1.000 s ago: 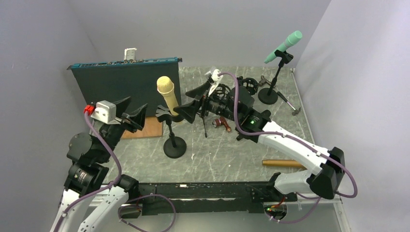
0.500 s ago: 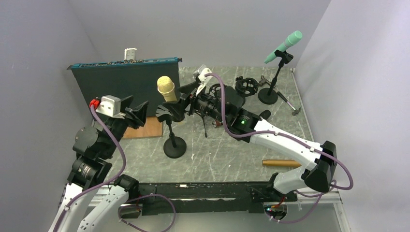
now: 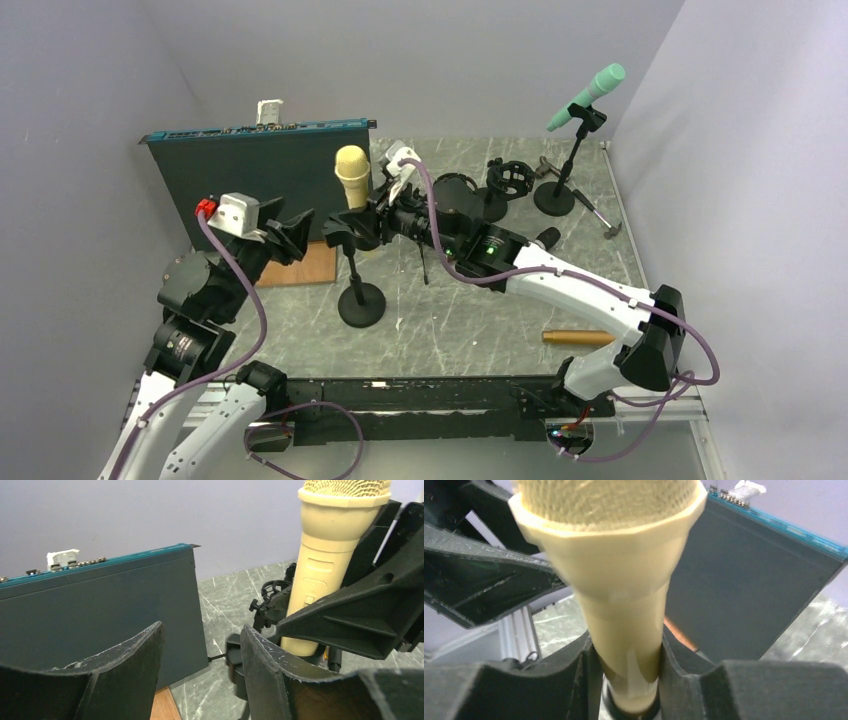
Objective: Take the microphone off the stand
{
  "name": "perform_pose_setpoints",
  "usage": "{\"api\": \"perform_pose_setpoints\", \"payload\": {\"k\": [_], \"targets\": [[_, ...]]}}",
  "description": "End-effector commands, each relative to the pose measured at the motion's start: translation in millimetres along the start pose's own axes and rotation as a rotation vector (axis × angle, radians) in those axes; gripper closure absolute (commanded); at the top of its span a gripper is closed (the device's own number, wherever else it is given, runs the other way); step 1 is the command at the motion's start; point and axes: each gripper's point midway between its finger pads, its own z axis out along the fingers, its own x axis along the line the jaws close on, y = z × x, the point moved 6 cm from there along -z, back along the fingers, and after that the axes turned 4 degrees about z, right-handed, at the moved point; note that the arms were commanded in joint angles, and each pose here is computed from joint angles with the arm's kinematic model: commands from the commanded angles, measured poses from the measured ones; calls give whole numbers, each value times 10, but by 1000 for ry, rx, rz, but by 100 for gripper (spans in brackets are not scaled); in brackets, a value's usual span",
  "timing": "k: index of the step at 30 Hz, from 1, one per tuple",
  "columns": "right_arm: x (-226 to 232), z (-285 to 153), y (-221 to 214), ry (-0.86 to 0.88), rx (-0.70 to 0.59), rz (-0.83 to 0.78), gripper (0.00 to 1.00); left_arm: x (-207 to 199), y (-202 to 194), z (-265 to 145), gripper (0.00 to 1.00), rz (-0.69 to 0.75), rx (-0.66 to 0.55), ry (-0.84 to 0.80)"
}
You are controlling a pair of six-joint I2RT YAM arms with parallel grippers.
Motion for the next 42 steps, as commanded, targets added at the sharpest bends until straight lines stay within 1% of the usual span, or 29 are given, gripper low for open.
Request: {"api": "perform_pose_setpoints", "payload": {"k": [1,4,6,8,10,14,17,21,27,32,36,42], "targets": [[-14,-100,212,-27,-34,-89,79,-114,59,34,39,21,-32,-109],[-30,-181,232,-28,-18,-125,100,-223,81,11,40,42,-53,-211],[-25,-235,210,12,0,-147,100,-294,73,18,42,52,-70,-276],[-18,-297,176,80,1,-153,100,-379,88,15,41,56,-72,-353],[-49,-372,153,156,-3,-158,100,-501,91,-14,40,69,-76,-472],[-71,-555,114,394,-8,-183,100,-680,74,-21,40,64,-71,-654],[-132,-614,104,493,18,-161,100,-774,66,-38,39,54,-71,-756],[-218,-617,71,519,46,-160,100,-790,23,0,37,46,-43,-778],[-275,-600,54,561,26,-133,100,-766,-142,205,37,4,75,-749],[-329,-599,79,547,14,-133,100,-759,-254,290,36,-13,119,-733],[-390,-648,159,546,-14,-132,100,-814,-338,331,36,-16,178,-779],[-422,-648,145,548,-3,-130,100,-884,-392,351,35,-42,205,-836]]}}
